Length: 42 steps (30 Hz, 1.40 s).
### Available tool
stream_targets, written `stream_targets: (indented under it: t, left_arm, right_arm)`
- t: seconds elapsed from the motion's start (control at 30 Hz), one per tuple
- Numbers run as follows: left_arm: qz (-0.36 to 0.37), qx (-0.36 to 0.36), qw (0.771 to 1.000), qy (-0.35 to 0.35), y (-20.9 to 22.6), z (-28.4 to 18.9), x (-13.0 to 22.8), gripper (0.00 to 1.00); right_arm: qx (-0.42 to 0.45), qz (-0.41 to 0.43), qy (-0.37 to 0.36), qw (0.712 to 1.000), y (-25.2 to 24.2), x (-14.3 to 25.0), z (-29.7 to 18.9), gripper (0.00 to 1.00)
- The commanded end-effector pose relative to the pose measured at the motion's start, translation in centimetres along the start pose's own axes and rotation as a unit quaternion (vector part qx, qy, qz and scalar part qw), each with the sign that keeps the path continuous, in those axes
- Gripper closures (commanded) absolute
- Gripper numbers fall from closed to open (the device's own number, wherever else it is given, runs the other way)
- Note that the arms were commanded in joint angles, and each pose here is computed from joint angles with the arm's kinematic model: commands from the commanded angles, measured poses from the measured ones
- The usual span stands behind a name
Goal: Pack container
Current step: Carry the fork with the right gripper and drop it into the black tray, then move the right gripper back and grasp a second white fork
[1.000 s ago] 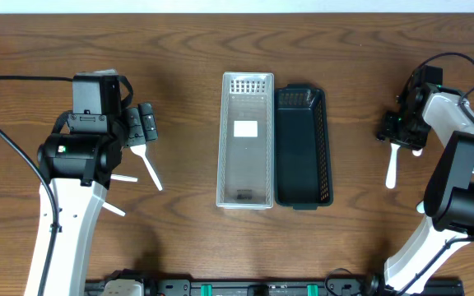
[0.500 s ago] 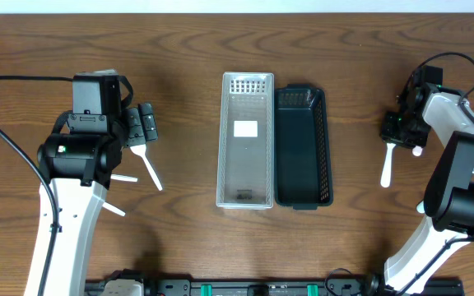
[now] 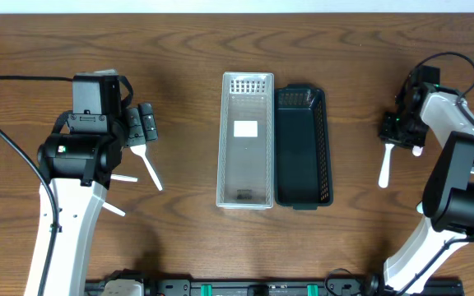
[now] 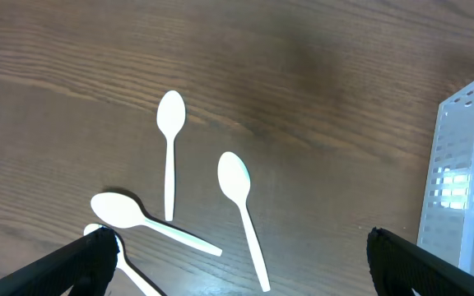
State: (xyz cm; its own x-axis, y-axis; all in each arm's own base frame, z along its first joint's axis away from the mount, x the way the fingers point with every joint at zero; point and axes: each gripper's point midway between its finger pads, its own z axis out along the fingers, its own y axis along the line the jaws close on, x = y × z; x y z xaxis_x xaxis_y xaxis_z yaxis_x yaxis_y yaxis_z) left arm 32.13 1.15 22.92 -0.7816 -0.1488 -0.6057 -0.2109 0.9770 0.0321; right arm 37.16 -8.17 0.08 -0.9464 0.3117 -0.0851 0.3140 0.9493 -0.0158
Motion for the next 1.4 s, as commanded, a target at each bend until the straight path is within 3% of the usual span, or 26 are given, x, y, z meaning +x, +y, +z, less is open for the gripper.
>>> stream_targets:
  t: [0.0,0.17,0.3,0.47,0.67,0.7,0.77,0.9,1.0,1.13,1.17,1.27,1.37]
  left_arm:
    - [-0.01,0.0,1.0,-0.009,0.1,-0.5,-0.6,0.02]
    - [-0.01,0.0,1.0,-0.009,0.1,-0.5,-0.6,0.02]
    - [-0.01,0.0,1.0,-0.009,0.1,-0.5,-0.6,0.02]
    - [-0.01,0.0,1.0,-0.008,0.1,-0.5,-0.6,0.02]
    - [-0.009,0.0,1.0,-0.007,0.1,-0.5,-0.6,0.02]
    - [-0.009,0.0,1.0,-0.007,0.2,-0.5,-0.5,0.02]
    - [-0.009,-0.001,1.0,-0.005,0.2,-0.5,-0.5,0.02]
    - [-0.009,-0.001,1.0,-0.003,0.2,-0.5,-0.4,0.02]
    - [-0.009,-0.001,1.0,-0.003,0.2,-0.5,-0.4,0.02]
    - [-0.009,-0.001,1.0,-0.003,0.2,-0.5,-0.3,0.02]
    - [-0.008,-0.001,1.0,-0.002,0.2,-0.5,-0.3,0.02]
    - [-0.008,-0.002,1.0,0.0,0.2,-0.5,-0.2,0.02]
    - [-0.008,-0.002,1.0,0.002,0.2,-0.5,-0.1,0.02]
  right_arm:
    - [-0.013,-0.039,-0.082,0.996,2.9,-2.4,-6.0,0.99]
    - [-0.045,-0.092,-0.169,0.98,8.5,-2.8,-15.0,0.99]
    - [-0.081,-0.104,-0.186,0.974,14.0,-0.6,-18.1,0.99]
    - [-0.1,-0.117,-0.154,0.976,19.2,2.7,-16.6,0.99]
    - [-0.076,-0.14,-0.088,0.983,22.3,4.9,-10.3,0.98]
    - [-0.07,-0.143,-0.077,0.984,22.4,5.2,-9.4,0.94]
    - [-0.062,-0.146,-0.064,0.985,22.4,5.4,-8.2,0.66]
    - [-0.063,-0.18,-0.07,0.979,22.5,5.0,-8.1,0.38]
    - [-0.07,-0.199,-0.1,0.972,22.4,3.5,-10.6,0.35]
    - [-0.071,-0.138,-0.179,0.972,19.4,-1.6,-16.3,0.31]
    - [-0.075,-0.11,-0.201,0.971,17.8,-3.5,-17.9,0.25]
    - [-0.065,-0.04,-0.234,0.969,12.4,-7.4,-20.0,0.23]
    - [-0.041,0.031,-0.236,0.97,5.7,-9.7,-19.4,0.21]
